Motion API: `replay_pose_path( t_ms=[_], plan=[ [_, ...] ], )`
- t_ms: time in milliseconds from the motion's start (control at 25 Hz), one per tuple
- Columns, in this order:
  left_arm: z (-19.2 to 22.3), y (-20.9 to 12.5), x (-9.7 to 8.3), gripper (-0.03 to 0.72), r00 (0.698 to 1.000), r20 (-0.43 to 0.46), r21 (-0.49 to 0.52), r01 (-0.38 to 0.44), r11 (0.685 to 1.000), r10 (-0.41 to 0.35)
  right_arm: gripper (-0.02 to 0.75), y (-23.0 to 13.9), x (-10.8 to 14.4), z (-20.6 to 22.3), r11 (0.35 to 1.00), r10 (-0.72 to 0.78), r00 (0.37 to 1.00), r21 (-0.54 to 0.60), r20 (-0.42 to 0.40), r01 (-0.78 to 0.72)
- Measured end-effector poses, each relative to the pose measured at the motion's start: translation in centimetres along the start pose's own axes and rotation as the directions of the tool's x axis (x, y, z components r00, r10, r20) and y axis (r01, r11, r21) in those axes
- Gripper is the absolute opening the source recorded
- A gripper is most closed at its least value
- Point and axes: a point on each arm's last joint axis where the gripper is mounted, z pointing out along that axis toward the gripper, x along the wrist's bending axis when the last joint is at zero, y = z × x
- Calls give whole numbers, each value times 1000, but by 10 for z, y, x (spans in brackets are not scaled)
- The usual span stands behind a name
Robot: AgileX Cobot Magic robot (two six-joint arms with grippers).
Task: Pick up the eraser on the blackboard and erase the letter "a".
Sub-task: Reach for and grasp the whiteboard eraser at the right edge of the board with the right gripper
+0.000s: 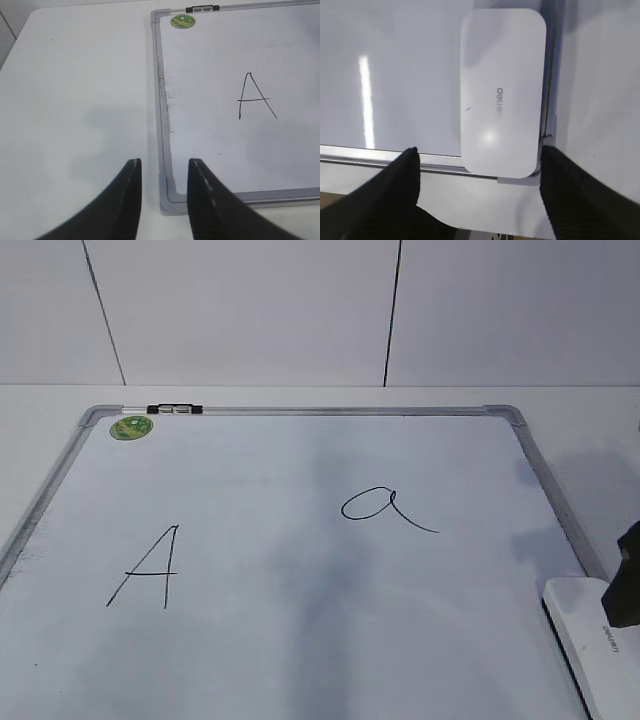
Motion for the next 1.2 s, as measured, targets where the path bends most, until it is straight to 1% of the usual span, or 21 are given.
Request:
replay_pose_path(
  t_ms=[600,880,1200],
  plan=[
    [0,0,0,235,1000,0,0,0,1000,0,595,-1,0,0,1000,2,1000,16,0,-2],
    [0,0,0,235,1000,0,0,0,1000,0,659,-2,0,0,1000,-21,1000,21,2,21],
    [0,0,0,235,1000,0,0,0,1000,0,667,5,-2,16,996,-24,1000,85,18,22]
  ],
)
